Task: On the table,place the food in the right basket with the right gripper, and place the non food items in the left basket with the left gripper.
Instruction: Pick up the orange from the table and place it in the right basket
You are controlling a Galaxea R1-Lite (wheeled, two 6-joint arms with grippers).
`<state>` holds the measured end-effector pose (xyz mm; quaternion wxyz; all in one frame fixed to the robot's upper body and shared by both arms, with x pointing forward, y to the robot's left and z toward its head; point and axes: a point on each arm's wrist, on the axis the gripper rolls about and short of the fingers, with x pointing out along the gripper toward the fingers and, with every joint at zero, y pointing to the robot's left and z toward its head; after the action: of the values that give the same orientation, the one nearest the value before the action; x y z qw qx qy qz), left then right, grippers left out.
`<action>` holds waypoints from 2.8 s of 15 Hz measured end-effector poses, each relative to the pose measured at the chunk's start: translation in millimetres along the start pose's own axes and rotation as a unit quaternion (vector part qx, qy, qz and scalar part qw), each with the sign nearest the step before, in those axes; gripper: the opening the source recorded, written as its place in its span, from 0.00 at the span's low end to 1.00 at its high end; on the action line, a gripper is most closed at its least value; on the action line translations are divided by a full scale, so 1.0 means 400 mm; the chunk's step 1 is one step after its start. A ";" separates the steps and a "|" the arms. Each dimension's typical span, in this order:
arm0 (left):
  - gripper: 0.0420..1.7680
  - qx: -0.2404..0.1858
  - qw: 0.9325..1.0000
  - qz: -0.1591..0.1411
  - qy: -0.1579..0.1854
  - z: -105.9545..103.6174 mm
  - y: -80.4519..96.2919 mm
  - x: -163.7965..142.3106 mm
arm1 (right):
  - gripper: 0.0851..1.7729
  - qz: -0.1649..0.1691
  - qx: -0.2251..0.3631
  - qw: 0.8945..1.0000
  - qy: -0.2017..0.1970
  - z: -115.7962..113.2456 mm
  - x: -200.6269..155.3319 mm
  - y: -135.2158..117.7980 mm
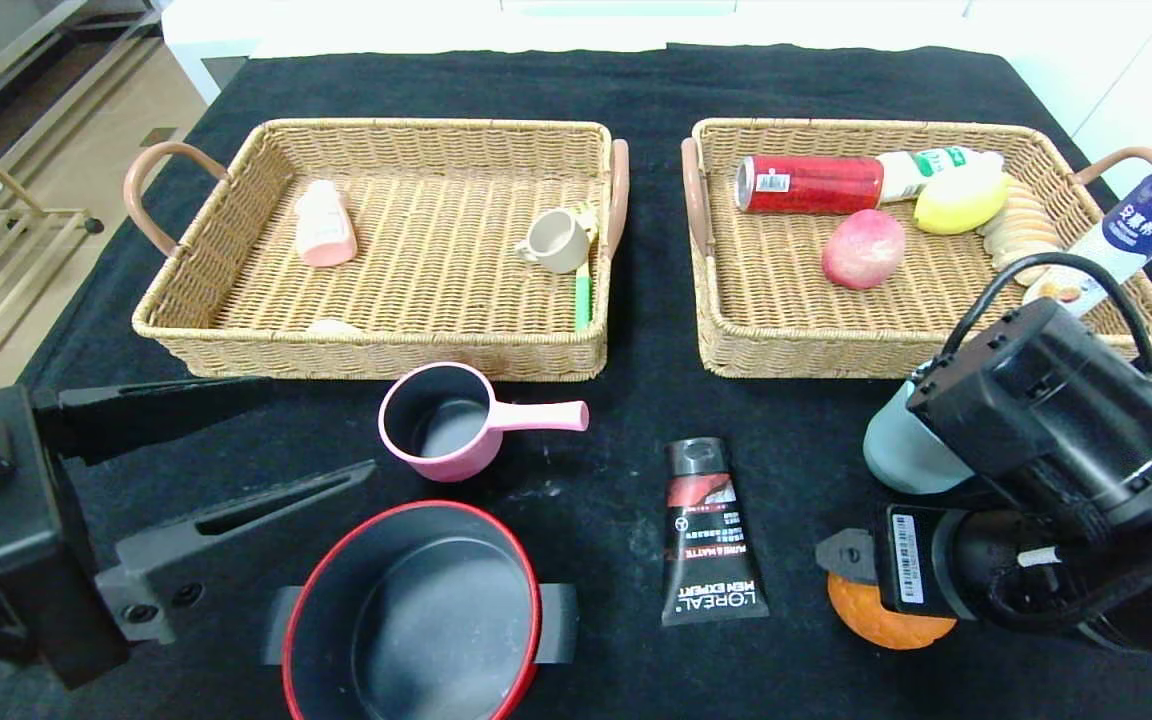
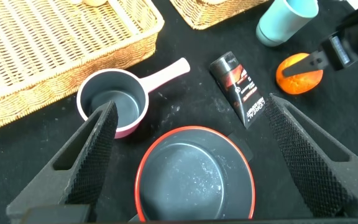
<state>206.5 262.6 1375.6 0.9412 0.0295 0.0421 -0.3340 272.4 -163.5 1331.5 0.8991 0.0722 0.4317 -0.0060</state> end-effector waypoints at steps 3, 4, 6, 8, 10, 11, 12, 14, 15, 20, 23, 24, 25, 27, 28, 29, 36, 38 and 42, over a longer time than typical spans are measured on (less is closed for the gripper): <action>0.97 0.000 1.000 0.000 -0.001 0.000 0.000 -0.001 | 0.96 -0.007 -0.003 1.000 0.006 -0.007 0.018 0.005; 0.97 0.001 1.000 -0.001 -0.001 0.001 0.000 -0.001 | 0.96 -0.008 -0.004 1.000 0.007 -0.007 0.022 0.006; 0.97 0.002 1.000 -0.001 -0.001 0.000 0.000 -0.002 | 0.96 -0.011 -0.006 1.000 0.011 -0.009 0.029 0.008; 0.97 0.002 1.000 -0.001 -0.001 0.000 0.000 -0.002 | 0.96 -0.015 -0.001 1.000 0.013 -0.011 0.035 0.011; 0.97 0.003 1.000 -0.001 -0.001 0.000 0.000 -0.002 | 0.96 -0.017 -0.002 1.000 0.016 -0.013 0.041 0.014; 0.97 0.003 1.000 -0.001 -0.001 0.000 0.000 -0.002 | 0.96 -0.018 -0.002 1.000 0.017 -0.013 0.043 0.014; 0.97 0.003 1.000 -0.001 -0.001 0.000 -0.001 -0.003 | 0.96 -0.018 -0.002 1.000 0.017 -0.013 0.044 0.015; 0.97 0.003 1.000 0.000 -0.001 0.000 0.000 -0.003 | 0.96 -0.020 -0.002 1.000 0.018 -0.014 0.046 0.016; 0.97 0.003 1.000 0.000 -0.001 0.000 0.000 -0.003 | 0.95 -0.020 -0.002 1.000 0.018 -0.014 0.047 0.016; 0.97 0.004 1.000 0.000 -0.001 0.000 -0.001 -0.003 | 0.67 -0.022 -0.005 1.000 0.020 -0.016 0.052 0.019; 0.97 0.004 1.000 0.000 -0.001 0.000 -0.001 -0.003 | 0.66 -0.023 -0.005 1.000 0.021 -0.016 0.053 0.020; 0.97 0.004 1.000 -0.001 -0.001 0.000 -0.001 -0.003 | 0.66 -0.023 -0.005 1.000 0.021 -0.016 0.053 0.020; 0.97 0.004 1.000 -0.001 -0.001 0.000 -0.001 -0.003 | 0.66 -0.022 -0.006 1.000 0.022 -0.017 0.053 0.020; 0.97 0.004 1.000 -0.001 0.000 -0.001 -0.001 -0.003 | 0.66 -0.022 -0.007 0.999 0.022 -0.017 0.053 0.021; 0.97 0.004 1.000 -0.002 0.000 -0.001 -0.001 -0.003 | 0.66 -0.022 -0.007 0.999 0.022 -0.018 0.053 0.021; 0.97 0.004 1.000 -0.002 0.000 -0.001 -0.001 -0.003 | 0.66 -0.023 -0.008 0.999 0.020 -0.018 0.052 0.022; 0.97 0.004 1.000 -0.002 -0.001 -0.001 -0.002 -0.009 | 0.66 -0.016 -0.041 0.999 -0.029 -0.010 -0.017 0.005; 0.97 0.003 1.000 -0.001 -0.001 0.000 -0.002 -0.010 | 0.66 0.000 -0.047 0.998 -0.043 -0.008 -0.053 -0.008; 0.97 0.004 1.000 0.000 0.000 -0.001 -0.001 -0.008 | 0.66 0.011 -0.069 0.996 -0.063 0.002 -0.123 -0.027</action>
<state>203.7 264.2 1375.6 0.9410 0.0330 0.0411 -0.3342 241.4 -176.8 1368.9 0.9272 0.0141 0.3730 0.0297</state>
